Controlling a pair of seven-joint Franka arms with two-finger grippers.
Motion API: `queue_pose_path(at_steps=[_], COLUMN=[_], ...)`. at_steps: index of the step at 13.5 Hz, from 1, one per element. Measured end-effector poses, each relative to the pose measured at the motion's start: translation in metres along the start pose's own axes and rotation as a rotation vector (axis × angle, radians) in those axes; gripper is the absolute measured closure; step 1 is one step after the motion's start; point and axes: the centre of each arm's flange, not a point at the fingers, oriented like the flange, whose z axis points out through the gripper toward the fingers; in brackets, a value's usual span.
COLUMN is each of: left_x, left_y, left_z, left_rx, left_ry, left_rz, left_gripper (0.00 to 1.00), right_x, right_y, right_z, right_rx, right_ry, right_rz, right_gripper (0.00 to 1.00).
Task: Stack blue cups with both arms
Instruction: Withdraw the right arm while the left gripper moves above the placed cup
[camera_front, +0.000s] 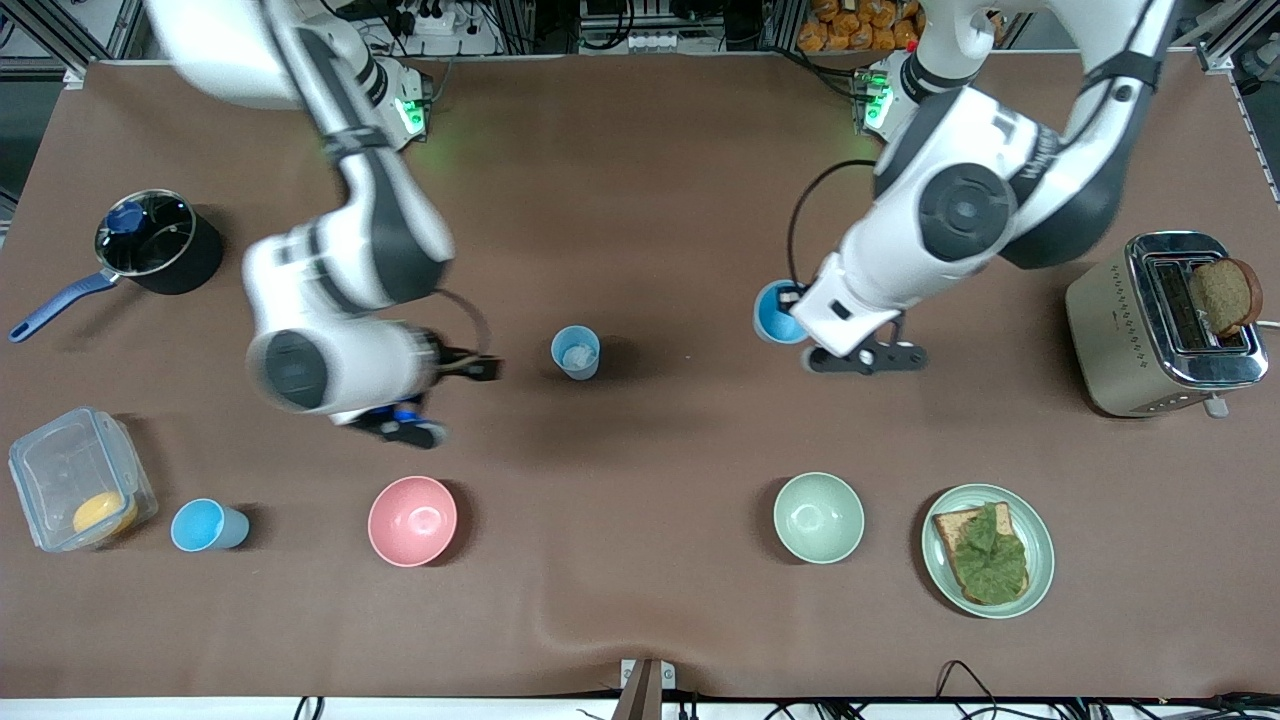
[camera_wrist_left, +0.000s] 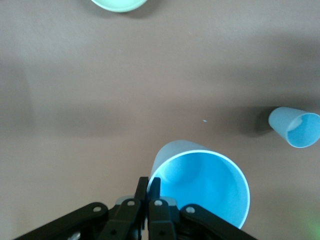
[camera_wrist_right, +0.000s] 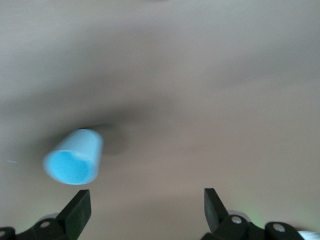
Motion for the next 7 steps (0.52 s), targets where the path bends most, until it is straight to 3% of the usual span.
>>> queue_pose_path(at_steps=[3, 7], left_x=[-0.033, -0.063], left_y=[0.055, 0.124], left_z=[0.008, 0.030], left_rx=[0.000, -0.079], left_ry=[0.007, 0.062], left_rz=[-0.060, -0.104], left_gripper=[0.97, 0.97], right_x=[0.019, 0.024], right_y=[0.074, 0.141], right_z=[-0.017, -0.042], right_rx=[-0.029, -0.033], right_ry=[-0.015, 0.016], right_rz=[-0.118, -0.182], right_gripper=[0.00, 0.00])
